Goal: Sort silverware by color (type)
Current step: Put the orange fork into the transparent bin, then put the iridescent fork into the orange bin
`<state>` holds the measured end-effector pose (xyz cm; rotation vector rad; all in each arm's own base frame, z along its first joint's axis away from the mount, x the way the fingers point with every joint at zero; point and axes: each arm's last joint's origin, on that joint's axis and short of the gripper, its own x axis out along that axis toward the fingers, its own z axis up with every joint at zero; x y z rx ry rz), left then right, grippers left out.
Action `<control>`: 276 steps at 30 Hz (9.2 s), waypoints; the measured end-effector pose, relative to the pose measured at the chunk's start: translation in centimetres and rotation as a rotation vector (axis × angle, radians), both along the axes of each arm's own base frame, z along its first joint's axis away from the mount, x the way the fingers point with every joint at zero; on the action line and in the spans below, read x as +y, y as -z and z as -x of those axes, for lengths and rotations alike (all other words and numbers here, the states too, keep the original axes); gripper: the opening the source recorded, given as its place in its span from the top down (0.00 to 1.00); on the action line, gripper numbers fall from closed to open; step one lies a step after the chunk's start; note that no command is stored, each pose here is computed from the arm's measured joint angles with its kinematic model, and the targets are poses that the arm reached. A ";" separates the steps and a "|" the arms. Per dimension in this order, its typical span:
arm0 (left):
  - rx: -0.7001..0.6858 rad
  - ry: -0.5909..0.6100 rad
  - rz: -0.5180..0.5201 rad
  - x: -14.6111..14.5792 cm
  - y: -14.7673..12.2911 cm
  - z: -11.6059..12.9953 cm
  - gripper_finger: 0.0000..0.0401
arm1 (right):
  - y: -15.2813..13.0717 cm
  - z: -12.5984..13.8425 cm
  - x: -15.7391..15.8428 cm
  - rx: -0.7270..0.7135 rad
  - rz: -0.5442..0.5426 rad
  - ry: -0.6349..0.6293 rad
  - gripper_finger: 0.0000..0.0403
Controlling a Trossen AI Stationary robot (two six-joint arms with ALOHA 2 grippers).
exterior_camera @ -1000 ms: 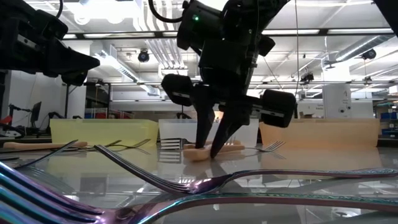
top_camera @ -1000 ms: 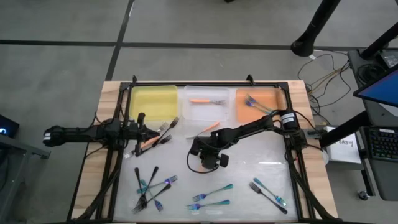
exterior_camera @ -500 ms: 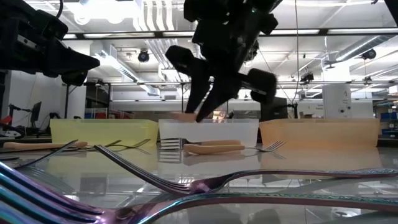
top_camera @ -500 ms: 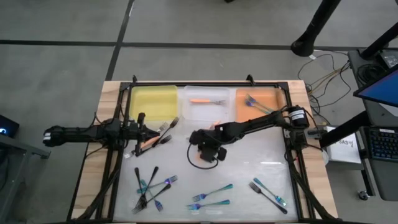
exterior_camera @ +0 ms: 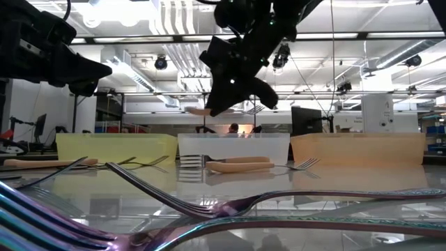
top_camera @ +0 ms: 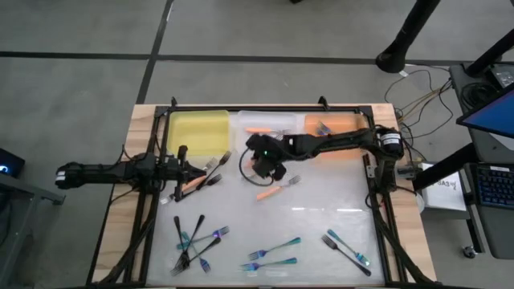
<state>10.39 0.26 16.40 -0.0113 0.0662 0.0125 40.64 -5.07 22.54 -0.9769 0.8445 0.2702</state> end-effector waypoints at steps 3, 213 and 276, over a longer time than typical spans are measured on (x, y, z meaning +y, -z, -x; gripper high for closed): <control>0.001 0.000 0.000 0.0 0.0 0.0 1.00 | -0.5 -0.3 -2.1 -0.085 -0.008 0.072 0.87; 0.007 0.000 0.000 0.0 0.1 0.0 1.00 | 5.1 21.3 21.6 0.234 -0.863 1.604 0.98; 0.007 0.000 0.000 0.0 0.1 0.0 1.00 | -0.2 18.5 -8.3 0.183 -0.334 1.444 0.86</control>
